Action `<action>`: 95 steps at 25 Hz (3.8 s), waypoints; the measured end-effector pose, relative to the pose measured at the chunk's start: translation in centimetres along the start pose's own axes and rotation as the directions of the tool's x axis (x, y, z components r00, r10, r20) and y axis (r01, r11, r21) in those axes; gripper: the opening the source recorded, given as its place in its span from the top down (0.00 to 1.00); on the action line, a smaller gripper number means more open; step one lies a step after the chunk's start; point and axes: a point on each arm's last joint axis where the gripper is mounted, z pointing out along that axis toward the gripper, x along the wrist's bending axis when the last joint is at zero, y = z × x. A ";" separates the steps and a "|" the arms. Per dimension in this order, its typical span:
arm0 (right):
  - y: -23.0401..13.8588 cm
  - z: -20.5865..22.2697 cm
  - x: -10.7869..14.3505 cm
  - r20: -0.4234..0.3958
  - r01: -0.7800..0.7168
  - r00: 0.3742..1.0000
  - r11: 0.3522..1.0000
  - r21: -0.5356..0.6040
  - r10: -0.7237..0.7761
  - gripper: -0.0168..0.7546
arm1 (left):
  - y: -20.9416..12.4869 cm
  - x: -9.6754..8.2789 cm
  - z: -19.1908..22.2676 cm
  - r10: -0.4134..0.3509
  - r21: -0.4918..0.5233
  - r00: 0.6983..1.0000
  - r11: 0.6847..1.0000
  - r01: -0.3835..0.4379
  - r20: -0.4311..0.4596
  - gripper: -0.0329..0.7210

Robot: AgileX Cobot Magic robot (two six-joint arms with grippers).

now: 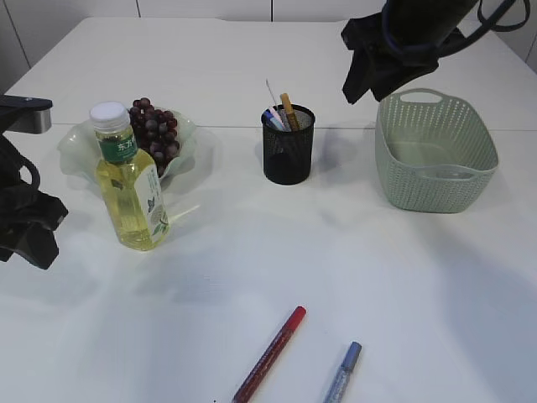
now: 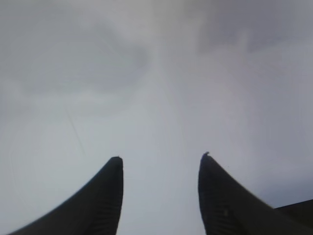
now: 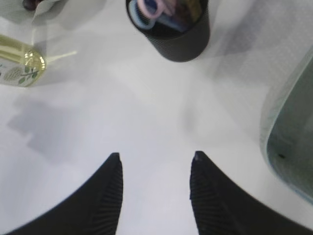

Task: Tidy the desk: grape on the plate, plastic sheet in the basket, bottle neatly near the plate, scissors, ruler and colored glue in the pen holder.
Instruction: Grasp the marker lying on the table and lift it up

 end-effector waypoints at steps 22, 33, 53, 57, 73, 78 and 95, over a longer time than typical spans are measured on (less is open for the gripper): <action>-16.1 4.2 12.3 0.093 -0.296 0.955 0.932 0.211 0.282 0.50 | 0.6 -0.2 0.0 -0.011 -0.063 1.000 0.998 0.013 0.022 0.48; -18.0 8.3 12.5 0.315 -0.662 0.728 0.744 0.091 0.609 0.50 | 0.6 -0.4 0.0 -0.026 -0.063 0.999 0.998 0.029 0.045 0.48; -19.3 14.5 12.3 0.379 -0.763 0.632 0.629 0.150 0.676 0.50 | 0.6 -0.5 0.0 -0.032 -0.064 0.998 0.997 0.035 0.054 0.48; -19.3 14.6 12.1 0.383 -0.769 0.623 0.625 0.136 0.683 0.50 | 0.6 -0.5 0.0 -0.032 -0.064 0.998 0.997 0.035 0.054 0.48; -19.7 16.1 11.8 0.408 -0.772 0.615 0.620 0.138 0.675 0.53 | 0.6 -0.5 0.0 -0.032 -0.064 0.998 0.997 0.035 0.054 0.48; -19.8 16.1 11.8 0.410 -0.773 0.614 0.619 0.138 0.675 0.71 | 0.6 -0.5 0.0 -0.032 -0.067 0.998 0.997 0.035 0.054 0.48; -17.0 13.0 12.4 0.181 -0.696 0.712 0.716 0.057 0.678 0.84 | 0.6 -0.5 0.0 -0.032 -0.069 0.998 0.997 0.035 0.054 0.48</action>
